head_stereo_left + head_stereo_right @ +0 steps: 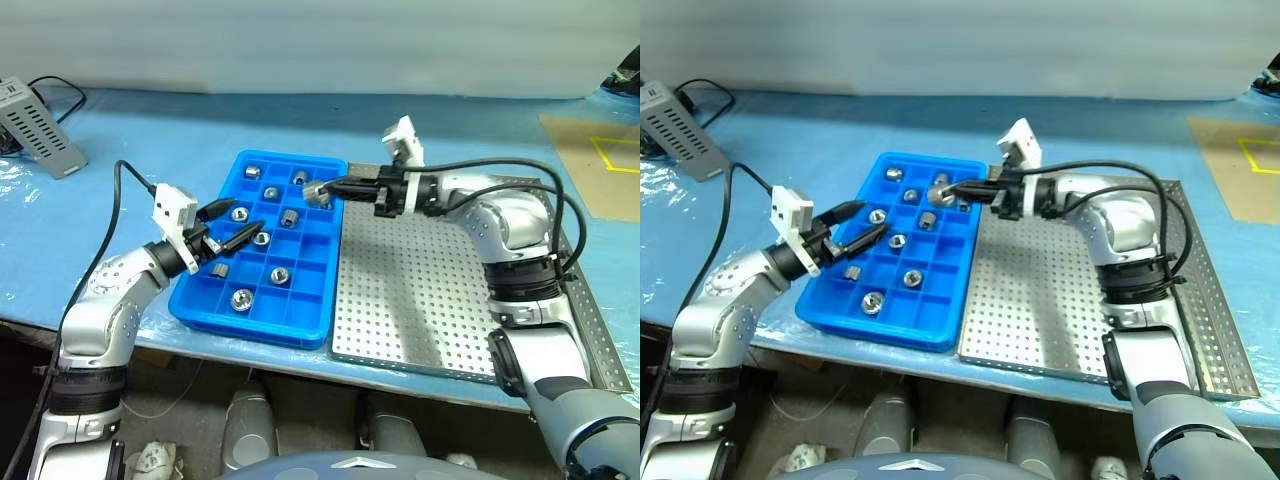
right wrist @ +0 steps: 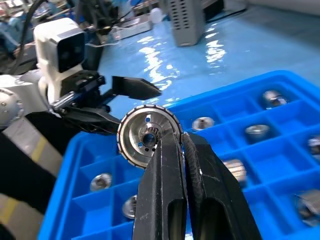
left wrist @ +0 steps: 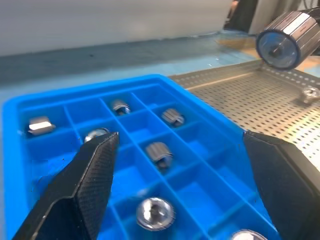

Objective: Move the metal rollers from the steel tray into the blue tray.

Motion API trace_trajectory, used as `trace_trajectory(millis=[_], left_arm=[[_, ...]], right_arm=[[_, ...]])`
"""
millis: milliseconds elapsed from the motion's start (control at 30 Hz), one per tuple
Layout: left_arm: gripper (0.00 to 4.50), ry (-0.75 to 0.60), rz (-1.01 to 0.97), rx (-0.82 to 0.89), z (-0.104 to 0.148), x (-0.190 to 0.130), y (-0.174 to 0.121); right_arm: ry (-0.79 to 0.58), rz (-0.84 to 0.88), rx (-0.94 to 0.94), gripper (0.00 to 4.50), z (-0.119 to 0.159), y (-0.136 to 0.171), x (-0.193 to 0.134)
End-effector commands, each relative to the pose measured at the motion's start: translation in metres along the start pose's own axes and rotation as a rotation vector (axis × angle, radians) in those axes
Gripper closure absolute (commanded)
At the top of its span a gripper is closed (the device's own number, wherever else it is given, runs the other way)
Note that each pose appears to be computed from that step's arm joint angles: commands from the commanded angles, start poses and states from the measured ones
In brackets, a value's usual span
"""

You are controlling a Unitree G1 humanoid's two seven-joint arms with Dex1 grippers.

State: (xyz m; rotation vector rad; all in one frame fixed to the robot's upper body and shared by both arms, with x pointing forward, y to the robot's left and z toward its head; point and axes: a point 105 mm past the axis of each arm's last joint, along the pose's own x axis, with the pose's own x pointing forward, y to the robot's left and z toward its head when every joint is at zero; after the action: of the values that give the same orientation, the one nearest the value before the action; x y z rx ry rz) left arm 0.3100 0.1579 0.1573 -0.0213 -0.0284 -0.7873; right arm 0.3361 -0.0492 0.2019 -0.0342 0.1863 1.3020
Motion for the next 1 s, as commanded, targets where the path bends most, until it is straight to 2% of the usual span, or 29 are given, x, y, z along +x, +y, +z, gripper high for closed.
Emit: trace_trajectory(millis=[33, 267, 567, 667, 767, 867, 1000], left_arm=[[0.31, -0.005, -0.003, 0.048, 0.008, -0.001, -0.007], [0.31, 0.000, 0.008, 0.042, 0.008, -0.005, -0.011], [0.31, 0.009, 0.020, 0.061, 0.010, -0.011, -0.004], [0.31, 0.013, 0.018, 0.065, 0.010, -0.010, -0.004], [0.31, 0.011, -0.030, 0.038, 0.008, 0.000, -0.015], [0.31, 0.016, -0.098, 0.012, 0.003, 0.013, -0.031], [0.31, -0.011, -0.186, -0.013, 0.002, 0.038, -0.048]], right_arm=[[0.007, 0.037, -0.018, 4.47, -0.003, 0.014, 0.014], [0.072, -0.043, -0.033, 4.47, -0.020, 0.001, 0.018], [0.167, -0.075, -0.047, 4.47, -0.042, -0.010, 0.002], [0.198, -0.103, -0.050, 3.81, -0.049, -0.014, 0.002], [0.203, -0.129, -0.048, 2.84, -0.053, -0.017, 0.003], [0.131, -0.218, -0.039, 1.89, -0.038, -0.031, -0.005], [0.032, -0.405, -0.038, 1.89, -0.013, -0.060, -0.042]])
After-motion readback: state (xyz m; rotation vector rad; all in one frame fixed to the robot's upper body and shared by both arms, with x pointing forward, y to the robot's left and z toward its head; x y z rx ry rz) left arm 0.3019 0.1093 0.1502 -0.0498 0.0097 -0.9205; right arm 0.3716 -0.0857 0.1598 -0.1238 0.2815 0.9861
